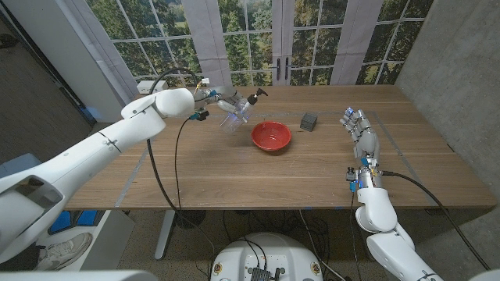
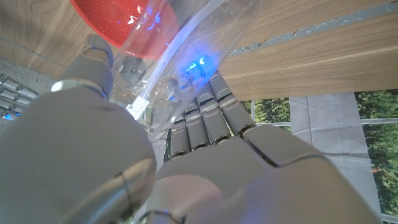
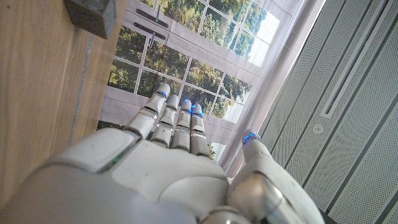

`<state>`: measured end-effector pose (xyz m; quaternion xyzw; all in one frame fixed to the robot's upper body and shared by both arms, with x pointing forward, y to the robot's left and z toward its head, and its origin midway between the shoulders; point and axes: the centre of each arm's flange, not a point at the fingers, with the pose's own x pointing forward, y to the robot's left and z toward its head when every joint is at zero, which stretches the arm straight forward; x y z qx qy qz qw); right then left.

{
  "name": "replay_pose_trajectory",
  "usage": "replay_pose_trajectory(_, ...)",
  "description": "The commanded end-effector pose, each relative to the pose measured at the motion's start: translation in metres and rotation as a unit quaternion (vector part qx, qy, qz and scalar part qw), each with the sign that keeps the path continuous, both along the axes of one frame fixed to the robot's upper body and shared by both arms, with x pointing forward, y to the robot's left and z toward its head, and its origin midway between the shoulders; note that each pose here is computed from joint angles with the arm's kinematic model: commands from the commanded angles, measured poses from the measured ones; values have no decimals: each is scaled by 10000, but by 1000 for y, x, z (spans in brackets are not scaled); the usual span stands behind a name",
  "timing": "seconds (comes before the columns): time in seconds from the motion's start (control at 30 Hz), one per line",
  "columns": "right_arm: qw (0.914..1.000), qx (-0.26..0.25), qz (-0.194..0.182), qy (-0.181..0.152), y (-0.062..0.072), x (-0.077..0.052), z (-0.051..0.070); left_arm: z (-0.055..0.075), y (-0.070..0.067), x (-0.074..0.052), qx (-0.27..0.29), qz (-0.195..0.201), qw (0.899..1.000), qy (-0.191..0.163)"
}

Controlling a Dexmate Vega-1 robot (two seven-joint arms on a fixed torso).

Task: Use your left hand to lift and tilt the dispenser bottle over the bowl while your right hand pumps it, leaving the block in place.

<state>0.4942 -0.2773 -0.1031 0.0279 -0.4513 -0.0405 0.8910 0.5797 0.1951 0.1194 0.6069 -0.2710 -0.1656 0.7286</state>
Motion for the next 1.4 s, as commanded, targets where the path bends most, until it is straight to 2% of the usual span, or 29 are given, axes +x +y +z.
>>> replay_pose_trajectory(0.03,10000,-13,-50,80,0,0,0,1,-8,-6,444,253,9984,-236)
replay_pose_trajectory(0.33,9998,-82,-177,100,1,1,3,-3,-7,-3,484,304,9983,-100)
replay_pose_trajectory(0.53,9998,-133,-159,55,2,1,8,-4,-8,-2,575,374,9975,-146)
replay_pose_trajectory(0.9,9983,-477,-334,-40,7,5,32,-1,-9,3,635,398,9970,-170)
replay_pose_trajectory(1.4,9971,-698,-282,-149,16,26,61,0,-13,6,642,386,9971,-108)
